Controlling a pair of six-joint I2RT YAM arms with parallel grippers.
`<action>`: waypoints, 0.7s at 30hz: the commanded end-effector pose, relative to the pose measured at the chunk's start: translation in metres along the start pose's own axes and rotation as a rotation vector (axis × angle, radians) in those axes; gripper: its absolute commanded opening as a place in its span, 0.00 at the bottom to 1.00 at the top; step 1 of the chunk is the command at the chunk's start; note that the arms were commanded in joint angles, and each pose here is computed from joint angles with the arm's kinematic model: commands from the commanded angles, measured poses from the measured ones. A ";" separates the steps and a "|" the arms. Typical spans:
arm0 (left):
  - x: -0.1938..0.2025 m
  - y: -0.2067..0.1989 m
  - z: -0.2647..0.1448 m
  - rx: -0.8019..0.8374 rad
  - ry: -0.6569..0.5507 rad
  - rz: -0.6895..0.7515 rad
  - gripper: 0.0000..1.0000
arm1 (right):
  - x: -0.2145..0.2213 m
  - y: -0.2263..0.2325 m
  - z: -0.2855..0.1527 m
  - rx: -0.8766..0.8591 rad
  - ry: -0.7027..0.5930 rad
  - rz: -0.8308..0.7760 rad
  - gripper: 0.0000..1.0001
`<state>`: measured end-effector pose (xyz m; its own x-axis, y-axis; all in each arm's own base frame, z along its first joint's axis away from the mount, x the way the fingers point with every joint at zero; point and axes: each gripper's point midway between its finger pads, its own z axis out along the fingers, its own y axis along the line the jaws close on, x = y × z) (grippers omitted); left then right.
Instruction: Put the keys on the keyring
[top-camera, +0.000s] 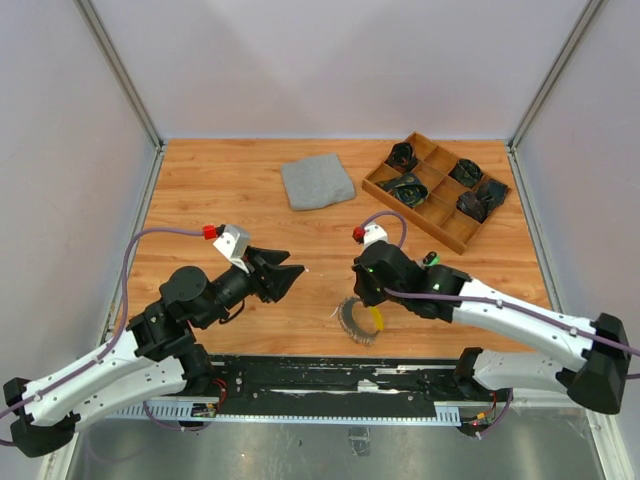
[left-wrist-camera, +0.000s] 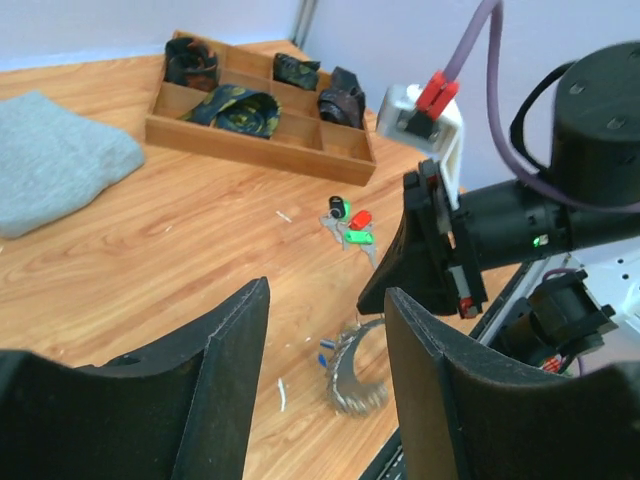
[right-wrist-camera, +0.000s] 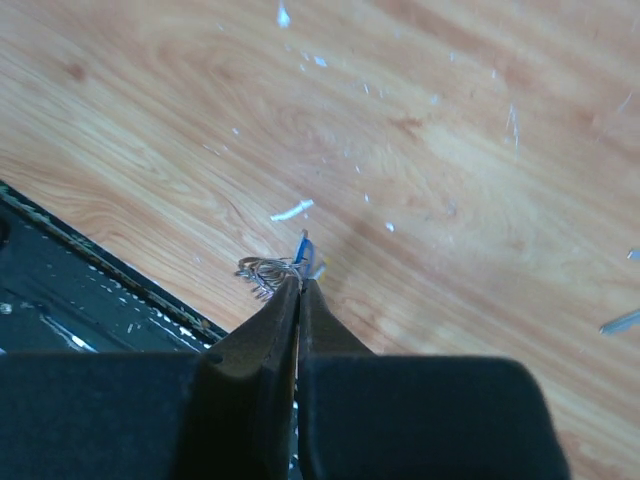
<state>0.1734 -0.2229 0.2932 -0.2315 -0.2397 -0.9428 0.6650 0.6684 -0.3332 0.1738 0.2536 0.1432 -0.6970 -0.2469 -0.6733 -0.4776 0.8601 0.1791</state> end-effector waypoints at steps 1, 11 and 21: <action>-0.018 -0.020 0.003 0.103 -0.057 0.037 0.55 | -0.047 0.012 -0.026 -0.100 -0.213 -0.108 0.01; -0.040 -0.043 0.014 0.207 -0.085 0.141 0.59 | -0.106 0.023 -0.096 -0.220 -0.550 -0.326 0.01; -0.064 -0.081 0.021 0.382 -0.110 0.253 0.48 | -0.142 0.032 -0.181 -0.307 -0.726 -0.448 0.00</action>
<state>0.1614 -0.2679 0.3452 -0.0637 -0.1481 -0.9869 0.8546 0.5025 -0.1306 0.1690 0.2426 0.3283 -0.0848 -0.1418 -0.9862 -0.7917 0.6106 -0.0197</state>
